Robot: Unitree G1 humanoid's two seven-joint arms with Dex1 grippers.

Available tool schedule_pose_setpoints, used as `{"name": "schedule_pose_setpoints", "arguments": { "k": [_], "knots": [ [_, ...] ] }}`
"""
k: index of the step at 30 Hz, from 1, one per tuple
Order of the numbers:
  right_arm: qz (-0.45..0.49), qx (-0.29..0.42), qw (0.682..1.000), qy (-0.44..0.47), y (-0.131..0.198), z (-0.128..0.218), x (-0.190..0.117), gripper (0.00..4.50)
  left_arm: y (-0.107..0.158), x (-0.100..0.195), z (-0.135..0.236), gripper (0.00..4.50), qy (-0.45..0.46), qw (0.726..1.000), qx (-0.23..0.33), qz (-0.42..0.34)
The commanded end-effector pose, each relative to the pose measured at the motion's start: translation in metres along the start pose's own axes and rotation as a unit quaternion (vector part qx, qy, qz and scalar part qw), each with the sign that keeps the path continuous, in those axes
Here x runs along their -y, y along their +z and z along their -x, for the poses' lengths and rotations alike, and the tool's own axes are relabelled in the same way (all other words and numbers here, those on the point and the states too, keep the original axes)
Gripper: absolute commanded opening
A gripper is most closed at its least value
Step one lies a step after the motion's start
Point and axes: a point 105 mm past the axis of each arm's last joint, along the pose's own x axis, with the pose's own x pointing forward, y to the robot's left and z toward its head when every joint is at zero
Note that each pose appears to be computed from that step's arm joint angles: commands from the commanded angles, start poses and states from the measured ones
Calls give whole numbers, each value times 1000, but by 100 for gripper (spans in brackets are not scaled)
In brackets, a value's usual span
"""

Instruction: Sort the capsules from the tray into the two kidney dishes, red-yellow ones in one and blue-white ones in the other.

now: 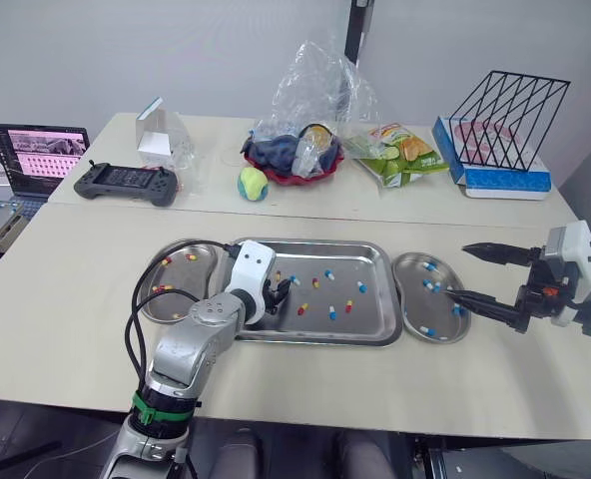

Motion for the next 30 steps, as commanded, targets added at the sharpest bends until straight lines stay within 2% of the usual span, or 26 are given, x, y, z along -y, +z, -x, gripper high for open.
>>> {"name": "schedule_pose_setpoints", "arguments": {
  "k": [1, 8, 23, 24, 30],
  "knots": [
    [23, 2, 1000, -11, 11, 5, 4, 450, 1, -4, -2, 261, 13, 1000, 4, -1],
    [29, -16, 999, -17, 10, 8, 8, 450, -9, -2, -10, 261, 10, 1000, -14, -6],
    [33, -19, 999, -26, 12, 12, 10, 450, -9, -3, -17, 261, 11, 1000, -11, 9],
    [33, -19, 999, -27, 12, 12, 10, 450, -9, -4, -16, 212, 13, 1000, -10, 10],
    [34, -19, 999, -27, 12, 11, 11, 450, -10, -4, -15, 18, 14, 1000, -10, 12]
  ]
}}
